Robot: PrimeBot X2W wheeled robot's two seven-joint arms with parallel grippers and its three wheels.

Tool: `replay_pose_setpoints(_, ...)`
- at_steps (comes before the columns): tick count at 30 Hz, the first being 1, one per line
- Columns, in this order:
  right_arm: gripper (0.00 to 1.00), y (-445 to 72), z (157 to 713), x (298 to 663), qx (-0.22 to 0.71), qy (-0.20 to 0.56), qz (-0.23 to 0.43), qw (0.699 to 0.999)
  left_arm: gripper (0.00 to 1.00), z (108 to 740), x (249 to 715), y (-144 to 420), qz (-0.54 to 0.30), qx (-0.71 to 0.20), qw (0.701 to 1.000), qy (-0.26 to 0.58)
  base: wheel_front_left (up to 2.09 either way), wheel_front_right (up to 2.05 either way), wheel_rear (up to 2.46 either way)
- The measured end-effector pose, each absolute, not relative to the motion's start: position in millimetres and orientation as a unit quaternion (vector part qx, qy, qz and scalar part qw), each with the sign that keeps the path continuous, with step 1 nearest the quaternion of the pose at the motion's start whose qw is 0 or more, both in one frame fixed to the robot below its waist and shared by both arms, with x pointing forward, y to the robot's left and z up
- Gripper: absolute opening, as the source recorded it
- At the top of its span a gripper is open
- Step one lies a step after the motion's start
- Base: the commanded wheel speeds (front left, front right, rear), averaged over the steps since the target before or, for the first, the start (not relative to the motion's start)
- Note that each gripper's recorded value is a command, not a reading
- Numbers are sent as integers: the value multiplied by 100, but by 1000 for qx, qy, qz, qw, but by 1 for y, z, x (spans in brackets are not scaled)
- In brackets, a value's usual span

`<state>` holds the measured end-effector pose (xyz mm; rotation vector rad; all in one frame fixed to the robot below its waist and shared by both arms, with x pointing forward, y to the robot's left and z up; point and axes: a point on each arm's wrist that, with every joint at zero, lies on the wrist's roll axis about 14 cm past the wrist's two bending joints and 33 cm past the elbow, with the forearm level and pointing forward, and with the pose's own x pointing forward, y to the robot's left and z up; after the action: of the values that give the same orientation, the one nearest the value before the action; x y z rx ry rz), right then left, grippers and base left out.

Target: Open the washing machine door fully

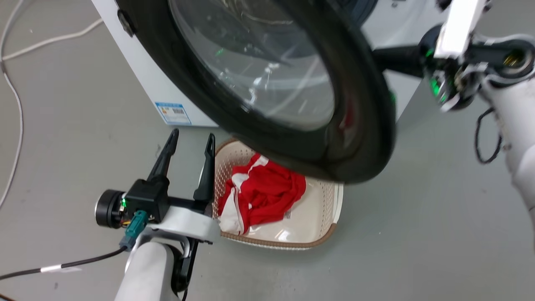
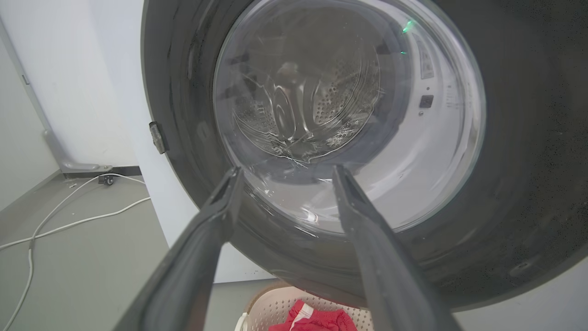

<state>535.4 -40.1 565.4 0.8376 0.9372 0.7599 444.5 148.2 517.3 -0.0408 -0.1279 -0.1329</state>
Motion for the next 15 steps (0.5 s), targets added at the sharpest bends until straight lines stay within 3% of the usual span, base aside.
replay_pose_setpoints(15,0,14,568,429,370,451,450,676,100,533,401,150,-61,-22,995,-77,0,0,0)
